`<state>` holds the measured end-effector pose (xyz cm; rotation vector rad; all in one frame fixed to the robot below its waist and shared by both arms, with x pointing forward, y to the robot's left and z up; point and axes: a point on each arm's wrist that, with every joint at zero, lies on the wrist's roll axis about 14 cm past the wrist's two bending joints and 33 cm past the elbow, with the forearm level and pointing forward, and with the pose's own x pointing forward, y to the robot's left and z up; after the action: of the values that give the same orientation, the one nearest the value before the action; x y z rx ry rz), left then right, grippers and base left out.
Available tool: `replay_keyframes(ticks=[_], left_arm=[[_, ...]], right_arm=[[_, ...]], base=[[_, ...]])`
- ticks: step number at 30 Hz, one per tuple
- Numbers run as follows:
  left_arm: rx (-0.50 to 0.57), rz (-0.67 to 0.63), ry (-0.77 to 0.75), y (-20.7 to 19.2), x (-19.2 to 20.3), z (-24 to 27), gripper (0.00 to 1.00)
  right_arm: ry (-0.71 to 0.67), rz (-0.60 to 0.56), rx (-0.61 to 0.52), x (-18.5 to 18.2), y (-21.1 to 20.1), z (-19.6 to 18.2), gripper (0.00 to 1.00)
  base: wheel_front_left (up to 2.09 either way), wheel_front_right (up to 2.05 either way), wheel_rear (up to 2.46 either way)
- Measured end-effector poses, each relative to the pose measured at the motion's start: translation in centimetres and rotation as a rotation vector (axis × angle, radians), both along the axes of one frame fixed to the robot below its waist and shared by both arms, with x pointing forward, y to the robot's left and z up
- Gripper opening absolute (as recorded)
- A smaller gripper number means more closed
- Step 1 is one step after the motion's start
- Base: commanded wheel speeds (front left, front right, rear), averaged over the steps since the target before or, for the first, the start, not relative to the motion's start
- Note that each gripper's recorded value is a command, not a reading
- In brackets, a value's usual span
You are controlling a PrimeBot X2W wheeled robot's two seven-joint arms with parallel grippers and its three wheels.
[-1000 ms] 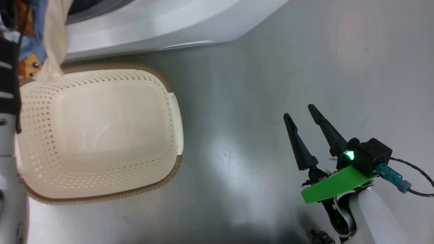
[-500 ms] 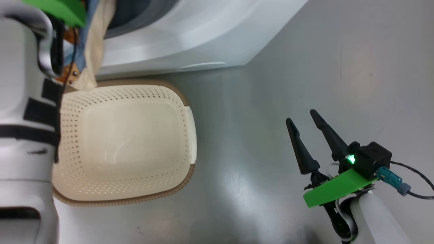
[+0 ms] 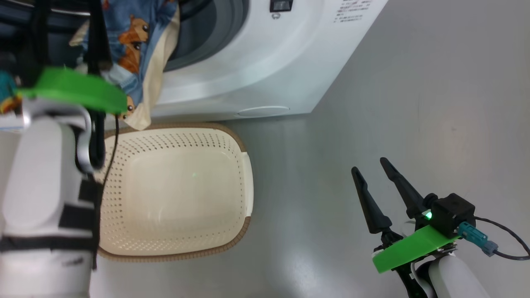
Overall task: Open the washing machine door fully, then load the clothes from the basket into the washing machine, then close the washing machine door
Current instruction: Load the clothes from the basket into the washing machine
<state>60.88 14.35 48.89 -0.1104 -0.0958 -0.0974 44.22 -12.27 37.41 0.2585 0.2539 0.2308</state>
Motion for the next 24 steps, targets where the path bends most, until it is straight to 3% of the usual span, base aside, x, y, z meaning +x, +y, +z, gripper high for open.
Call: replay_keyframes(ticks=[9, 24], left_arm=[[-0.049, 0.069, 0.017, 1.9, -5.5, -1.0, 1.0], [-0.057, 0.205, 0.236, 4.8, -14.3, -8.1, 1.0]], right_arm=[[-0.039, 0.025, 0.013, 0.0, 1.0, 1.6, 1.0], [-0.034, 0.034, 0.012, 0.0, 1.2, 1.4, 1.0]], base=[[0.0, 0.0, 0.0], [0.0, 0.0, 0.0]])
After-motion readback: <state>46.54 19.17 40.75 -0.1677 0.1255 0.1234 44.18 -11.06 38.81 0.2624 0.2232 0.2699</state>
